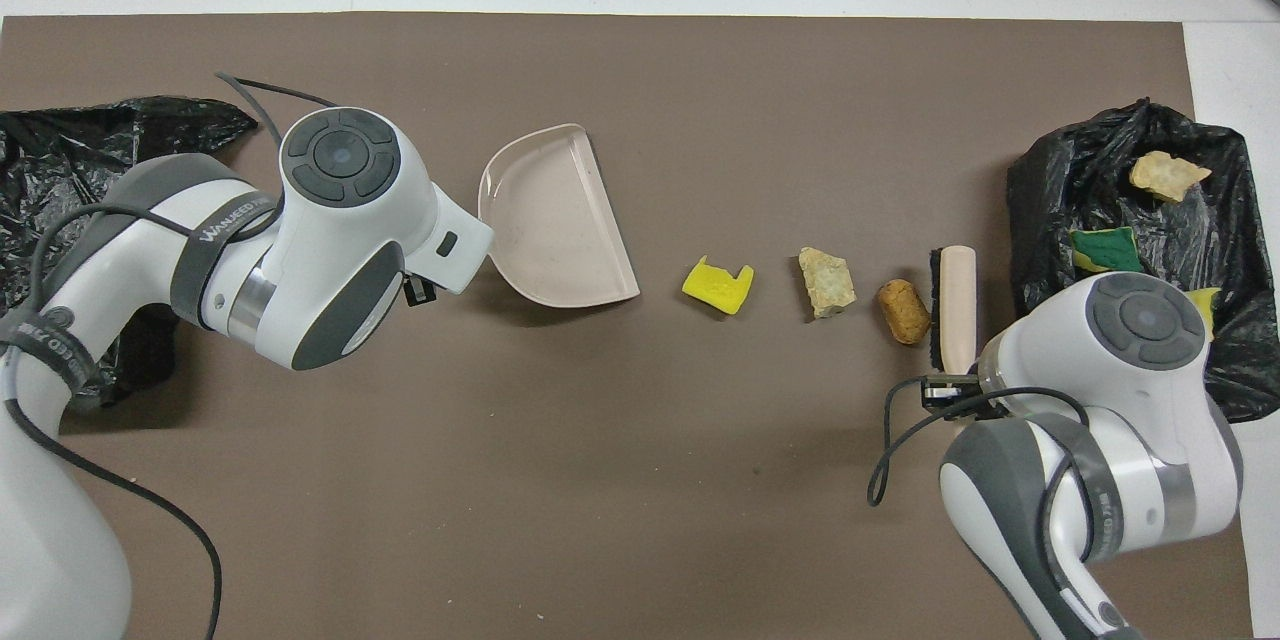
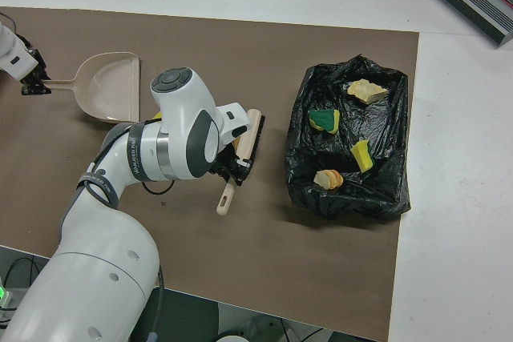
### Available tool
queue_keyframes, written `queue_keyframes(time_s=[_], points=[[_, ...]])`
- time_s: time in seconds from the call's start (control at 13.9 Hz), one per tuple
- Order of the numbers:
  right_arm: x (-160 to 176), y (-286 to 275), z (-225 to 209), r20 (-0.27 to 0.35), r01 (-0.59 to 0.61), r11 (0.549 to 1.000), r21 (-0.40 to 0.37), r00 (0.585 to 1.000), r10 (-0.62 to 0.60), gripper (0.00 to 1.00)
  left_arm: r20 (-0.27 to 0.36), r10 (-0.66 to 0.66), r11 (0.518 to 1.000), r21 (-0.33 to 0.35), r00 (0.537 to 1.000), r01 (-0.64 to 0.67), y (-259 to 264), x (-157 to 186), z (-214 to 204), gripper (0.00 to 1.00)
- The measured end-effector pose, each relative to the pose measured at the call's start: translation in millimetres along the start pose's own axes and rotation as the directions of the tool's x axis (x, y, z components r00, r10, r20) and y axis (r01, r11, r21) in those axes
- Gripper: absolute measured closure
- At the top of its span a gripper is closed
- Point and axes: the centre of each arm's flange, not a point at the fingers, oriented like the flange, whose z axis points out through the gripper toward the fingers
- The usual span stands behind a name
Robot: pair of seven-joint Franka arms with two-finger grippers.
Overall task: Sweep and dump trash in bin
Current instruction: 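Sweep the remaining crumbs into the dustpan with the right gripper brush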
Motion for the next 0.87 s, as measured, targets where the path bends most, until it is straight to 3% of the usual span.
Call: queue_keyframes(time_s=[0.43,0.87], points=[[5.7,-2.1,32.3,0.002,0.096,0.995,0.012,0.995,-0.096,0.74,0.011,0.129,0.992,-0.018,0.992,-0.129,20.4,10.2,13.1,0.68],[4.0,-63.6,31.8,-0.026,0.221,0.975,-0.001,0.975,-0.221,0.74,0.015,0.18,0.984,0.017,0.984,-0.18,53.2,23.4,14.2,0.68]])
